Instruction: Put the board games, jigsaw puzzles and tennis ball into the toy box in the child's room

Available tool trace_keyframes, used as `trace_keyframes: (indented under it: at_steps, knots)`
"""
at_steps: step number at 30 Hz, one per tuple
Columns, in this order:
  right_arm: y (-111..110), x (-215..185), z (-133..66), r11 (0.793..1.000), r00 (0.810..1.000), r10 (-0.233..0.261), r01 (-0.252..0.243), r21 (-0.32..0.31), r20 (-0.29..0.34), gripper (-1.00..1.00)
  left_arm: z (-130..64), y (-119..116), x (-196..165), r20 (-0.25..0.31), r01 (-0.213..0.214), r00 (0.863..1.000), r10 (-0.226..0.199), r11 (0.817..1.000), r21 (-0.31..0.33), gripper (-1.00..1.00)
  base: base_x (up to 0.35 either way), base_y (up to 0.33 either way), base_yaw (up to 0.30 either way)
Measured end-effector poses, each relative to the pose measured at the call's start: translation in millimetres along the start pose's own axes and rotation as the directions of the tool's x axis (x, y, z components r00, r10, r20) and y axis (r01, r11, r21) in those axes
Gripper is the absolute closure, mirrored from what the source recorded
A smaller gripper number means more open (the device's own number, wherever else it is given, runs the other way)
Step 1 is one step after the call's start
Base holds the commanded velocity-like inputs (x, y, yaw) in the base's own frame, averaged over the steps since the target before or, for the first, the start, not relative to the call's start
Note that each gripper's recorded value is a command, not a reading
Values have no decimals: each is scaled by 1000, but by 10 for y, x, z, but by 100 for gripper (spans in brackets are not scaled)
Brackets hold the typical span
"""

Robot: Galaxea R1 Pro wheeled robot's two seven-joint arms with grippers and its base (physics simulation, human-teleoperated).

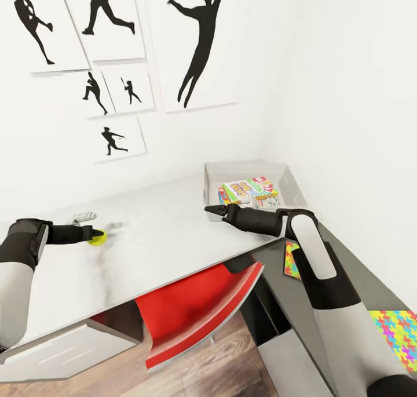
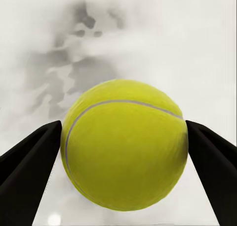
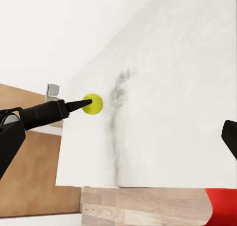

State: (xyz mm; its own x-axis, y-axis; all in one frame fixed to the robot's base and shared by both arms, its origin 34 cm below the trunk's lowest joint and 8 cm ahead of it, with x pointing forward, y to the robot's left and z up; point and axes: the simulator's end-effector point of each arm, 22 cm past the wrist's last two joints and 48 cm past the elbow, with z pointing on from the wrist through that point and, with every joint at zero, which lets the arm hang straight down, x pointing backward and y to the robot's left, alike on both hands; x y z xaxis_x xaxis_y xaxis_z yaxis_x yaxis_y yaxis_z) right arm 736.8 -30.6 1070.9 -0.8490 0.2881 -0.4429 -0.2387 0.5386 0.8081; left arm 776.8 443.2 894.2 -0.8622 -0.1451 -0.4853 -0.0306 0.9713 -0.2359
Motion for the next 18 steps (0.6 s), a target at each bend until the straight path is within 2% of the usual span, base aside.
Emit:
trace_keyframes:
  at_steps: [12,18]
  knots:
    - [124,-50,-73,1000,1000,-7,7,-18,16,-100,-272,71,-116,28,-1,1000,0,999,52,100,-33,263,-135]
    - [244,-80,-110,998,1000,-13,14,-54,24,-100,-369,86,-163,40,-4,999,2,998,63,100,-1,270,-142]
